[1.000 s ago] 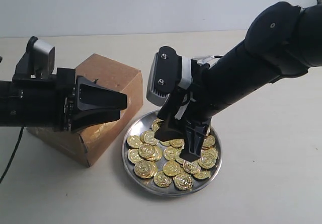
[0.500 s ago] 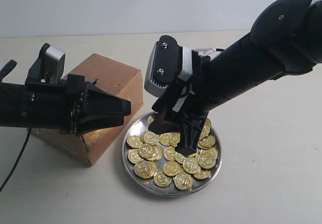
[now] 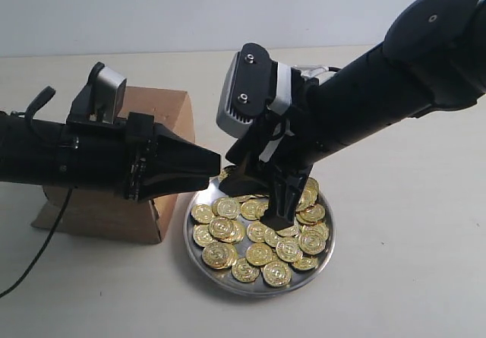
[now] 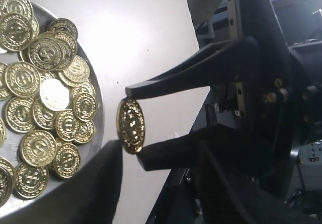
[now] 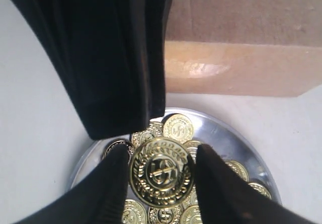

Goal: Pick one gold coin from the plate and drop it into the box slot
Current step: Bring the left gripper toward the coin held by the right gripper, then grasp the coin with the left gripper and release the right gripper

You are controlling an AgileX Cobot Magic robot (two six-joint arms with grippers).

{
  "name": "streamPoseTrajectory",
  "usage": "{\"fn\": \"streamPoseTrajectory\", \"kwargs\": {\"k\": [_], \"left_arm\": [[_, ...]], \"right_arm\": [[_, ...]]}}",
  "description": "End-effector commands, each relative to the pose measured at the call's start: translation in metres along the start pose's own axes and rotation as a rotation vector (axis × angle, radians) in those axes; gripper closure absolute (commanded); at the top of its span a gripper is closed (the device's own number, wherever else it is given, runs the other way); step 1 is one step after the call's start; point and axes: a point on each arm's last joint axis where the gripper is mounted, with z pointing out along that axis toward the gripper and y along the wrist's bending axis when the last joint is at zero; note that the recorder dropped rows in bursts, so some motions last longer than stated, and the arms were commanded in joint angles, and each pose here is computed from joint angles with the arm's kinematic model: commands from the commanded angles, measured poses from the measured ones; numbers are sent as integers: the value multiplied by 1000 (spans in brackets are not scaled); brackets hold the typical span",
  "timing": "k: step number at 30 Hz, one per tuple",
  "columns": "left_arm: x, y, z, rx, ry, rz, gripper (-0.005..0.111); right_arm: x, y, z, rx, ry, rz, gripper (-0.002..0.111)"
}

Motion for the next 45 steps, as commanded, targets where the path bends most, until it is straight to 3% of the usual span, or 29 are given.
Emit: {"fn": "streamPoseTrajectory", "kwargs": {"k": [1,6,12,20,27,34,45], "left_arm": [[-2,11,-3,-76,-5,-2,61],[-11,7,-20,-30,-47,9,61],[-19,-13,-41,67,-79,45,61],[-6,-28,-49,19,21,69,61],[13,-16,-48,0,-2,-79,61],[17,-9,-47,23,-144,-173,61],[32,-8,-18,-126,-66,-135,61]], "right_arm": [[-2,2,-2,0,-12,-5,87],[-2,2,-2,0,-12,-5,87],[-2,2,-2,0,-12,-5,87],[-2,2,-2,0,-12,-5,87],[-2,2,-2,-7,-12,-5,87],[-2,5,-2,-39,-12,-6,87],[-3,11,-3,-105,-19,1,87]]}}
